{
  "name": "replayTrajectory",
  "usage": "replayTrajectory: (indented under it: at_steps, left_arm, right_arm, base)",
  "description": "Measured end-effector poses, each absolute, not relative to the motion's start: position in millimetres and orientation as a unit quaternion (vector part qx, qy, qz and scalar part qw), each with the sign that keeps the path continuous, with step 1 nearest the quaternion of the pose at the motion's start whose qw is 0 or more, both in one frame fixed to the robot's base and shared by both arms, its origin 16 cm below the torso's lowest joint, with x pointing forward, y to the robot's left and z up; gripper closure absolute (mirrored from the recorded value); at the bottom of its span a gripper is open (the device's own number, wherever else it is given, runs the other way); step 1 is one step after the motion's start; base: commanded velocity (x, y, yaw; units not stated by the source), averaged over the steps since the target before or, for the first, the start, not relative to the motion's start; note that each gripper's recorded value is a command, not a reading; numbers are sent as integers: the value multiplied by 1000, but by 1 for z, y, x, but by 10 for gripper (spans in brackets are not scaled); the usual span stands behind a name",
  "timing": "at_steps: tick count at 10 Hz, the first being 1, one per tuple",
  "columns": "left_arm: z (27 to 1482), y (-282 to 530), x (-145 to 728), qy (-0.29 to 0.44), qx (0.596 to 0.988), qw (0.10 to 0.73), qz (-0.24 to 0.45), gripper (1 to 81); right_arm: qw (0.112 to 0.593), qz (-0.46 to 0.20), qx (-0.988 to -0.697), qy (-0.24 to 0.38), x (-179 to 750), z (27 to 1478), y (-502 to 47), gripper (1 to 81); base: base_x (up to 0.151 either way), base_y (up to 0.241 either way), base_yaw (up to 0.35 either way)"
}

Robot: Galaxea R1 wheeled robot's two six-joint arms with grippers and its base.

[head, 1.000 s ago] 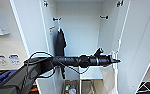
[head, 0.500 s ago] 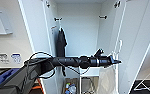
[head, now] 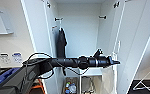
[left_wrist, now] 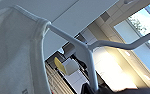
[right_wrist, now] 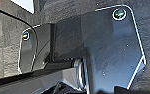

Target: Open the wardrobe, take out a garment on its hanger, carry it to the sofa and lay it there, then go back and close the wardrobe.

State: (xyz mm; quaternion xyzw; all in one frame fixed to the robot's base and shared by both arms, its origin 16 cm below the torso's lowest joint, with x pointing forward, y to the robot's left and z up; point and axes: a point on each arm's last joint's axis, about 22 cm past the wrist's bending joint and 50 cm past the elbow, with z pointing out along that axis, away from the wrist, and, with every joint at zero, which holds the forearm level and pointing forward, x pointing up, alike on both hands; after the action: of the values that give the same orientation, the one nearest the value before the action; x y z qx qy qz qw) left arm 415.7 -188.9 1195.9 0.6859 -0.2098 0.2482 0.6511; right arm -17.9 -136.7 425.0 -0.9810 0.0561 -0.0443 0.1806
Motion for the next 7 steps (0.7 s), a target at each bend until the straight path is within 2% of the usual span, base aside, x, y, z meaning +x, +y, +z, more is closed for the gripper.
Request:
replayTrajectory:
  at_steps: [7]
  left_arm:
    - [1151,-161,425,-196,694,646,250,811]
  right_arm:
    - [180,-40,-981,57,-18,425,-136,10]
  base:
    - [0,0,0]
